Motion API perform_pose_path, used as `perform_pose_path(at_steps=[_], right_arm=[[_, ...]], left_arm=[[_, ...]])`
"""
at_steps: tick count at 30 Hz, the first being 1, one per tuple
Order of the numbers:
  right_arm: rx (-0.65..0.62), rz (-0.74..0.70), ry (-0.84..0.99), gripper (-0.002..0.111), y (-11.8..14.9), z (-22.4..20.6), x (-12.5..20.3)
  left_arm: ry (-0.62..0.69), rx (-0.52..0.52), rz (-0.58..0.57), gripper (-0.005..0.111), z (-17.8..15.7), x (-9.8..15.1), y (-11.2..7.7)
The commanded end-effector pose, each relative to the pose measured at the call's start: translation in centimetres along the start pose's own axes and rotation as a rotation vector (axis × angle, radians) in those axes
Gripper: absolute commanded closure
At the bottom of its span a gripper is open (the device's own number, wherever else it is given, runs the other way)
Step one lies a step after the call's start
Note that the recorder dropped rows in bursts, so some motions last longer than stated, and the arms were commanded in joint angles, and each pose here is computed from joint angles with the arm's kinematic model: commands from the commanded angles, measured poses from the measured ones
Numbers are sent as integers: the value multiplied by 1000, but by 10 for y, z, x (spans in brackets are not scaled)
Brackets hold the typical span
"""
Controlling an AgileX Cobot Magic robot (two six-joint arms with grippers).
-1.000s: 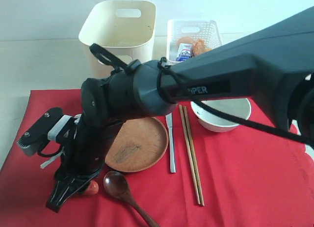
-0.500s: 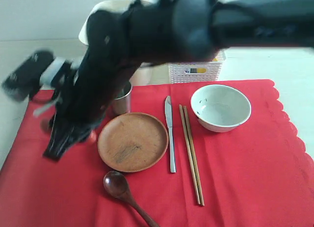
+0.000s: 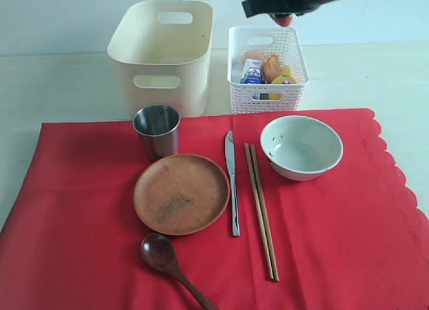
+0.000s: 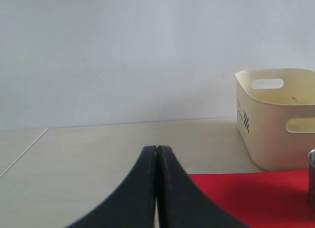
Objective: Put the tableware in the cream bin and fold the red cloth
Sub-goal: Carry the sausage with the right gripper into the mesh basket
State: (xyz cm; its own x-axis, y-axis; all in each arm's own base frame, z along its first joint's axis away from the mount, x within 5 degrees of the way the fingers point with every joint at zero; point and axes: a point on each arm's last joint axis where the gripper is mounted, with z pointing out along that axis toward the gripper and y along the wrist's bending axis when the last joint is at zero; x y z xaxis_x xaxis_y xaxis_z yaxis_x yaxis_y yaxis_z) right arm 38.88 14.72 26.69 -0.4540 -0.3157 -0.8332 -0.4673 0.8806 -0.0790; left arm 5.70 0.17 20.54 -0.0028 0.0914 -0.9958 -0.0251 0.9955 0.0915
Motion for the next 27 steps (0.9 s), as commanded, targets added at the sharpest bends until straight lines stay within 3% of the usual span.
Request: perform_pose_path(at_steps=[1,9,11,19,21,23,25,27], right_arm=[[104,124,9,108,-27,55,40],[97,176,44,105,-30,114,55],[98,193,40,96,-28,117,57],[103,198,6,36,-24,117,50],[82,159,34,29,-24,113,49],[42,102,87,29,-22,105,46],[9,65,134,38,-22,93,40],[-5,72,180,66,-30,66,29]], left_arm=[[-5,-2,-2,107,-1,0,0],[-5,-2,-2,107,-1,0,0],[-5,-2,-2,107,-1,0,0],[-5,-2,-2,107,-1,0,0],[-5,-2,-2,107,-1,0,0],[-5,-2,-2,107,-1,0,0],[-5,-2,-2,107,-1,0,0],[-5,-2,-2,107,-1,0,0]])
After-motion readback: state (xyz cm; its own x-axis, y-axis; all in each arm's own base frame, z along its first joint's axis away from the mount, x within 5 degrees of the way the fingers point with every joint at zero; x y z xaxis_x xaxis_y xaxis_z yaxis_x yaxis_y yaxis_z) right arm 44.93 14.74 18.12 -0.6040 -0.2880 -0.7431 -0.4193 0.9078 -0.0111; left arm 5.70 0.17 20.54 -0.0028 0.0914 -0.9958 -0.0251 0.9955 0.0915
